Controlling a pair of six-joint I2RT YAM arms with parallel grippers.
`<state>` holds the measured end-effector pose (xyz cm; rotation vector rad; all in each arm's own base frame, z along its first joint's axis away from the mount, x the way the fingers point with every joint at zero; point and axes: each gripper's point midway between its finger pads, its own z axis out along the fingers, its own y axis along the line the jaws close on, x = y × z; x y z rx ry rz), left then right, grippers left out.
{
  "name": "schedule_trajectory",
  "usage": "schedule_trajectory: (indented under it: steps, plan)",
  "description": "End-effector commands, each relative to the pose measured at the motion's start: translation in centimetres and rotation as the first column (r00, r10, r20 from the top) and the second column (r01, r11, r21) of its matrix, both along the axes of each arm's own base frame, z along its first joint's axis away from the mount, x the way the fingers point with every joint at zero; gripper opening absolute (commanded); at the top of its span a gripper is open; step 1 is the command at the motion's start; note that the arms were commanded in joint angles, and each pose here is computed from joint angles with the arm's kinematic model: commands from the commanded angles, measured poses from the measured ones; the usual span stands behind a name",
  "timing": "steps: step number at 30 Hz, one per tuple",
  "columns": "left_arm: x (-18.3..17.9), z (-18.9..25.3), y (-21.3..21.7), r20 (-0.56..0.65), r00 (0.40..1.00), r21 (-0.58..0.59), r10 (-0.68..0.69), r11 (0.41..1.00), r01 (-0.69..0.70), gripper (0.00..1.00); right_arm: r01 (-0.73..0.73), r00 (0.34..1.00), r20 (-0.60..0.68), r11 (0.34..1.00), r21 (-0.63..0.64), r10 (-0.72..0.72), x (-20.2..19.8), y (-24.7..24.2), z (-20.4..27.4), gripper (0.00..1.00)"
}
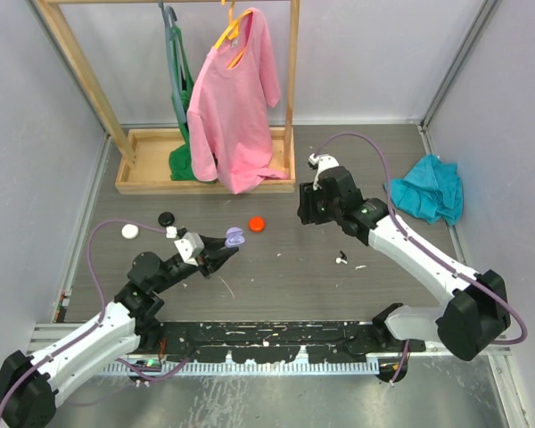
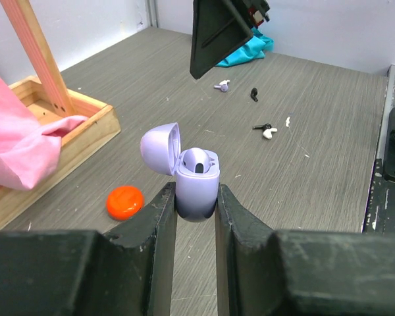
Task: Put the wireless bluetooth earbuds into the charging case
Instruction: Place the earbud in the charging case, then move the earbud to the center of the board.
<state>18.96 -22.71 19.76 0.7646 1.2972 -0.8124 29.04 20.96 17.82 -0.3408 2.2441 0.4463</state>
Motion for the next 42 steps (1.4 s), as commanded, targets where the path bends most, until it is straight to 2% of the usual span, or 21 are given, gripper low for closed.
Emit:
schedule_trajectory:
  steps: [1, 7, 11, 18, 23, 32, 37, 42]
  plan:
    - [0.2, 3.5, 0.0, 0.072, 0.997, -0.057, 0.013, 0.998, -0.009, 0.00, 0.157, 0.988, 0.006, 0.985, -0.066, -0.157, 2.6, -3.8, -1.5, 0.53]
    - [0.0, 3.7, 0.2, 0.074, 0.997, -0.060, 0.015, 0.998, -0.010, 0.00, 0.351, 0.932, -0.042, 0.928, -0.127, -0.359, 5.7, -9.1, -4.9, 0.53]
    - [-0.3, 4.2, 0.3, 0.091, 0.996, -0.075, 0.006, 0.997, 0.001, 0.00, 0.481, 0.871, -0.006, 0.856, -0.187, -0.491, 7.3, -13.0, -6.6, 0.52]
    - [-0.3, 4.1, 0.1, 0.085, 0.996, -0.072, 0.001, 0.997, 0.005, 0.00, 0.594, 0.793, 0.016, 0.768, -0.238, -0.609, 8.9, -17.3, -8.7, 0.49]
    - [-0.2, 4.0, 0.1, 0.082, 0.997, -0.069, 0.006, 0.998, -0.001, 0.00, 0.630, 0.756, 0.011, 0.723, -0.283, -0.654, 9.2, -19.2, -10.2, 0.46]
    - [-0.1, 3.9, 0.0, 0.082, 0.997, -0.066, 0.001, 0.998, 0.005, 0.00, 0.650, 0.720, -0.023, 0.685, -0.331, -0.694, 8.8, -21.1, -12.0, 0.43]
    - [-0.2, 3.8, -0.1, 0.079, 0.997, -0.064, -0.004, 0.998, 0.009, 0.00, 0.640, 0.719, -0.063, 0.695, -0.328, -0.692, 8.6, -21.2, -13.1, 0.42]
    - [-0.3, 4.0, 0.1, 0.085, 0.996, -0.069, -0.003, 0.998, 0.009, 0.00, 0.629, 0.720, -0.084, 0.699, -0.339, -0.689, 8.5, -21.3, -13.9, 0.35]
